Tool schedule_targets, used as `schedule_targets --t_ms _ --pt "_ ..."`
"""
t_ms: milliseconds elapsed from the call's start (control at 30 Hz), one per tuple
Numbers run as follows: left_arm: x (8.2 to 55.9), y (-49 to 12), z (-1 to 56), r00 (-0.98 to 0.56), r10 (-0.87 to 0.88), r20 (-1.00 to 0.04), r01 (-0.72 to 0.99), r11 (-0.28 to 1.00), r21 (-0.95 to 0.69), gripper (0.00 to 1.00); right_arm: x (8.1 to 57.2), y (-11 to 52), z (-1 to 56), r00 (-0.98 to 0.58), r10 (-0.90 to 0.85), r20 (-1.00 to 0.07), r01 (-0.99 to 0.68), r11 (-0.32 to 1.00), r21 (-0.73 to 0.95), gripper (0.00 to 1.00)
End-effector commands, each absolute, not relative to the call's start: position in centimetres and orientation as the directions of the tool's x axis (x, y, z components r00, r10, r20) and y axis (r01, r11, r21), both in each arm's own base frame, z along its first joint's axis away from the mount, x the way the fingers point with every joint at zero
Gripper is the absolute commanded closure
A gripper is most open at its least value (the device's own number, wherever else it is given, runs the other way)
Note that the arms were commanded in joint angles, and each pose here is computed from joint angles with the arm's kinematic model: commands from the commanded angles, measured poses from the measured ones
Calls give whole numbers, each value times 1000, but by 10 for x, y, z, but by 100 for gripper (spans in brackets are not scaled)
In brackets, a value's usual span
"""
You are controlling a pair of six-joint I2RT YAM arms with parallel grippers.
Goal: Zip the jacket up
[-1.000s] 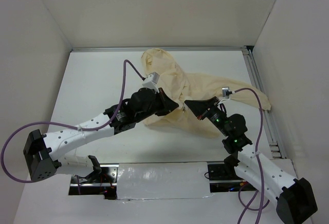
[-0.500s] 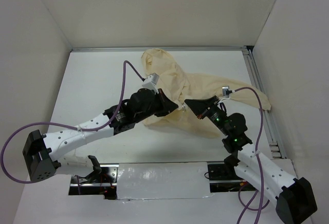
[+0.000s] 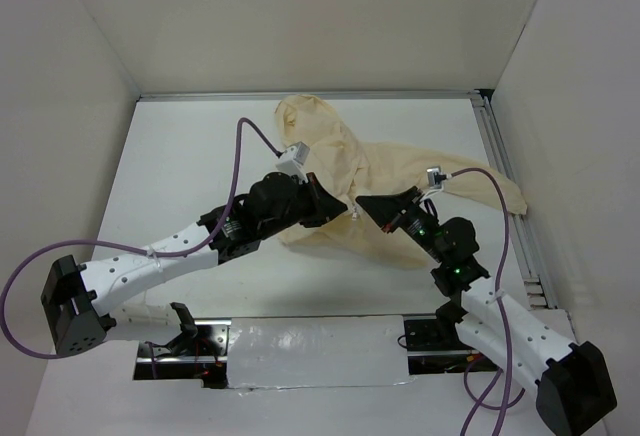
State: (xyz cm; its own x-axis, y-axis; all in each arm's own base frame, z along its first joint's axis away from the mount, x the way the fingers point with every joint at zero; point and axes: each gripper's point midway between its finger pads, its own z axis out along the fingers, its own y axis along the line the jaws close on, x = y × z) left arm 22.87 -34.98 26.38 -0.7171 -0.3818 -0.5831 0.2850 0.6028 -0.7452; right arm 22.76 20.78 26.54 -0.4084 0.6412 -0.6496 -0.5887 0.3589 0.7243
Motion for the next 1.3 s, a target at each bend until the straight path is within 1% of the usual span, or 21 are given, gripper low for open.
schedule_targets --t_ms 0,267,400,500,533,600,633,700,767,800,1000,1100,1133,1200,1267 --pt "227 -353 288 -693 -404 -597 343 543 -766 100 221 210 303 -371 662 -651 -669 295 682 100" --pt "227 -353 283 -704 -400 -587 327 551 -768 100 214 204 311 -368 713 -597 -677 235 698 100" --pt "223 -351 284 -707 -399 -584 336 537 -774 100 215 200 312 -355 726 -589 -666 246 704 100" --pt "214 -352 295 -689 -381 -617 421 482 -768 100 216 198 310 -351 734 -581 -657 250 712 100" --pt "206 -355 298 -681 -344 -646 481 455 -750 100 216 199 308 -356 730 -584 -656 249 712 100" --pt "198 -357 310 -645 -331 -689 570 391 -722 100 214 202 309 -366 714 -596 -666 246 704 100" --pt "189 -360 312 -635 -289 -716 623 357 -696 100 215 203 308 -374 710 -596 -663 245 707 100" --pt "183 -361 317 -601 -267 -753 681 322 -657 100 213 206 309 -381 699 -605 -675 238 699 100" --pt "178 -360 317 -590 -254 -766 704 302 -643 100 210 207 311 -378 692 -615 -686 237 688 100" --pt "177 -360 316 -577 -242 -780 718 305 -626 100 208 206 313 -374 692 -617 -693 234 682 100" --pt "188 -358 301 -610 -231 -758 655 390 -647 100 199 208 313 -387 664 -639 -705 233 670 100" --pt "193 -357 304 -613 -247 -750 636 408 -655 75 197 208 310 -397 655 -643 -699 238 674 100" --pt "192 -356 303 -617 -246 -747 632 410 -657 60 197 207 311 -396 654 -644 -700 238 673 100" --pt "193 -356 303 -617 -253 -745 630 410 -660 51 196 207 309 -400 653 -643 -696 240 677 100" --pt "191 -356 305 -609 -254 -751 641 399 -656 51 196 208 307 -408 651 -641 -693 236 681 100"
